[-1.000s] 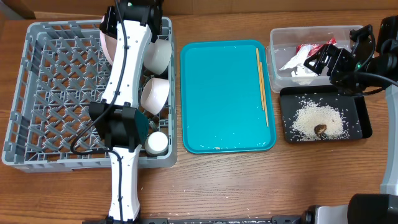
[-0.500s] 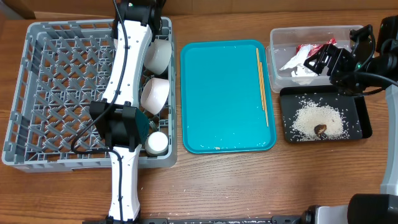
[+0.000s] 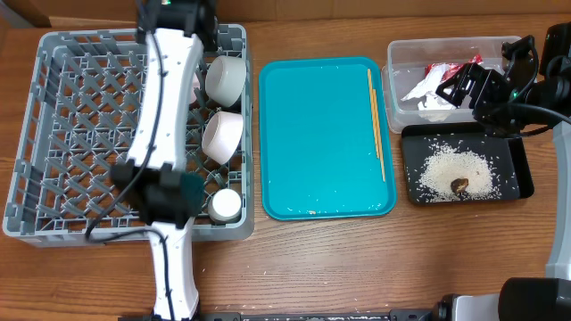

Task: Sort waste into correct bins and load items into the dishwasher
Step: 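Stand the white plate upright in the rack and release, then move the left gripper over the teal tray toward the chopsticks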

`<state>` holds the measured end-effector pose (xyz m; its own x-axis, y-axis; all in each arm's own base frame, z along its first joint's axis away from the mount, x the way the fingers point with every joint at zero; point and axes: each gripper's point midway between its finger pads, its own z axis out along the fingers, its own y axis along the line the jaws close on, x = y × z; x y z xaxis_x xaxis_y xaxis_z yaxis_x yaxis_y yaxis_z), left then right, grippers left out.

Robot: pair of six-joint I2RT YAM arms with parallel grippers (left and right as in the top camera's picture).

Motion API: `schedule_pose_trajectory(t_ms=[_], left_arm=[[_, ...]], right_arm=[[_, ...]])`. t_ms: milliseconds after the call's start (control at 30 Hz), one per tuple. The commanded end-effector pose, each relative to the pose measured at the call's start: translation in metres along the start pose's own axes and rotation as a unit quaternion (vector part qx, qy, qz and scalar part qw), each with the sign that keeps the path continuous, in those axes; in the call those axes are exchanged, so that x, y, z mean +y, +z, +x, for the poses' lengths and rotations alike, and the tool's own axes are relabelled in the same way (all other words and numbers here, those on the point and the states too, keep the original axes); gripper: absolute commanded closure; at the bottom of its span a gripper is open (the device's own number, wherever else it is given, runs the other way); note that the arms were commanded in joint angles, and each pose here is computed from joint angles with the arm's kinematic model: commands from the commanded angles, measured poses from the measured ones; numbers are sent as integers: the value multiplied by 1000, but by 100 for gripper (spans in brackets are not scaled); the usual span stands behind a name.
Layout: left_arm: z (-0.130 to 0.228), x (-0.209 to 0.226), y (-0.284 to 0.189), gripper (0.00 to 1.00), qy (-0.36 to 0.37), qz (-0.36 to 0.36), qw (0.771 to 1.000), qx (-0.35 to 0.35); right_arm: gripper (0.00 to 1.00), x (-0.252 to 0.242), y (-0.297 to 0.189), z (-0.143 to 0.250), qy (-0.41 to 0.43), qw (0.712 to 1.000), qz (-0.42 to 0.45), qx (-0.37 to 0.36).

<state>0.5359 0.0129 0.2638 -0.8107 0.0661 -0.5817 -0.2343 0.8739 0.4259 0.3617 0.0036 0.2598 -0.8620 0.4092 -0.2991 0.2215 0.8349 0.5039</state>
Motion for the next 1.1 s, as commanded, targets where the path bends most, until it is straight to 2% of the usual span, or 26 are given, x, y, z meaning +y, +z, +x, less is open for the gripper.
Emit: schedule_pose_trajectory(t_ms=[0,100,167,233,300,367,467,567,700,800,900,1067], left_arm=[[-32,26,-81,0,-63,79,991,-87],[-36,-6,-113,0,-58,212,970,-102],[-29,-52,-143,0,-37,365,926,-88],[-18,-84,-156,0,-53,450,890,-42],[-4,-107,-146,0,-88,450,889,17],[15,-142,-124,0,-110,418,899,77],[38,-201,-111,0,-96,416,896,124],[56,-254,-101,0,-62,416,898,133],[79,-304,-79,0,-49,370,918,131],[104,-352,-77,0,-25,377,916,136],[122,-379,-72,0,-9,361,924,127],[145,-399,-52,0,-17,298,947,114]], right_arm=[[0,1,0,-1,-8,1000,2,-2],[0,1,0,-1,-7,1000,2,-2],[0,1,0,-1,-8,1000,2,-2],[0,1,0,-1,-7,1000,2,-2],[0,1,0,-1,-8,1000,2,-2],[0,1,0,-1,-7,1000,2,-2],[0,1,0,-1,-8,1000,2,-3],[0,1,0,-1,-8,1000,2,-2],[0,1,0,-1,-7,1000,2,-3],[0,1,0,-1,-7,1000,2,-3],[0,1,0,-1,-7,1000,2,-2],[0,1,0,-1,-8,1000,2,-3]])
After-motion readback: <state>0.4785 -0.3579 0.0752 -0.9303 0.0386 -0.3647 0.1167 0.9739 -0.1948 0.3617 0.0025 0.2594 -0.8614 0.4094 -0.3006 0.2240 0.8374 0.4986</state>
